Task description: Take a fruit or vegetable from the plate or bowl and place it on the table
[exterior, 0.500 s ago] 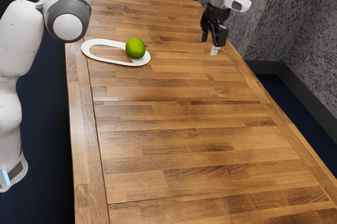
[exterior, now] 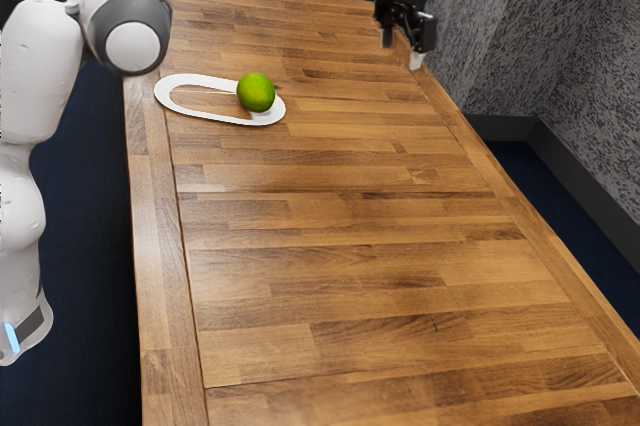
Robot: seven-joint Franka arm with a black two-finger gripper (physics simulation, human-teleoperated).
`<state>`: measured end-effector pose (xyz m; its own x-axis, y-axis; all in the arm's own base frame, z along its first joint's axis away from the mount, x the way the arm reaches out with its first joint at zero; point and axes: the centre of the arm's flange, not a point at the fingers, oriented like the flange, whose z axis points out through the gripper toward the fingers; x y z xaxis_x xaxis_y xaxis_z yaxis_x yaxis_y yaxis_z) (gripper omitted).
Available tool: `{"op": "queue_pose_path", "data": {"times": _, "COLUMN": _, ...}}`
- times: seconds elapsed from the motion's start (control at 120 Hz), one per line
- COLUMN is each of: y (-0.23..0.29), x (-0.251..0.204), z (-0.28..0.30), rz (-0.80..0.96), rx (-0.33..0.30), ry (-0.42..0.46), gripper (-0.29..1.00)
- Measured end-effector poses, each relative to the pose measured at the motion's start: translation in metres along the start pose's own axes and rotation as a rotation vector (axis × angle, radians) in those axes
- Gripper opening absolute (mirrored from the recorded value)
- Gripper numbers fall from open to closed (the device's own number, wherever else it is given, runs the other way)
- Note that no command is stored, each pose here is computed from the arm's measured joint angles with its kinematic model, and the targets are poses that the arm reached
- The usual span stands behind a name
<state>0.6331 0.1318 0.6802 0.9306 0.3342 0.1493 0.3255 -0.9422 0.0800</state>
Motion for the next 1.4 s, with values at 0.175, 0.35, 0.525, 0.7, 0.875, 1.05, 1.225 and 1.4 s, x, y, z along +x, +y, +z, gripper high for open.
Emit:
{"op": "queue_pose_path", "data": {"times": 0.175, "y": -0.067, "x": 0.012, "z": 0.014, "rz": -0.398, "rx": 0.081, "ry": -0.001, "gripper": 0.70}}
{"op": "queue_pose_path", "data": {"times": 0.35, "y": -0.148, "x": 0.016, "z": 0.049, "rz": -0.790, "rx": 0.132, "ry": -0.052, "gripper": 0.70}}
{"op": "queue_pose_path", "data": {"times": 0.525, "y": -0.192, "x": 0.012, "z": 0.061, "rz": -1.042, "rx": 0.162, "ry": -0.084, "gripper": 0.70}}
{"op": "queue_pose_path", "data": {"times": 0.7, "y": -0.191, "x": -0.007, "z": 0.101, "rz": -1.123, "rx": 0.231, "ry": -0.211, "gripper": 0.70}}
{"op": "queue_pose_path", "data": {"times": 0.875, "y": -0.197, "x": -0.049, "z": 0.127, "rz": -1.156, "rx": 0.275, "ry": -0.254, "gripper": 0.70}}
{"op": "queue_pose_path", "data": {"times": 1.05, "y": -0.224, "x": -0.075, "z": 0.105, "rz": -1.232, "rx": 0.273, "ry": -0.213, "gripper": 0.70}}
{"op": "queue_pose_path", "data": {"times": 1.225, "y": -0.239, "x": -0.093, "z": 0.109, "rz": -1.275, "rx": 0.271, "ry": -0.206, "gripper": 0.70}}
{"op": "queue_pose_path", "data": {"times": 1.4, "y": -0.264, "x": -0.084, "z": 0.131, "rz": -1.312, "rx": 0.251, "ry": -0.199, "gripper": 0.70}}
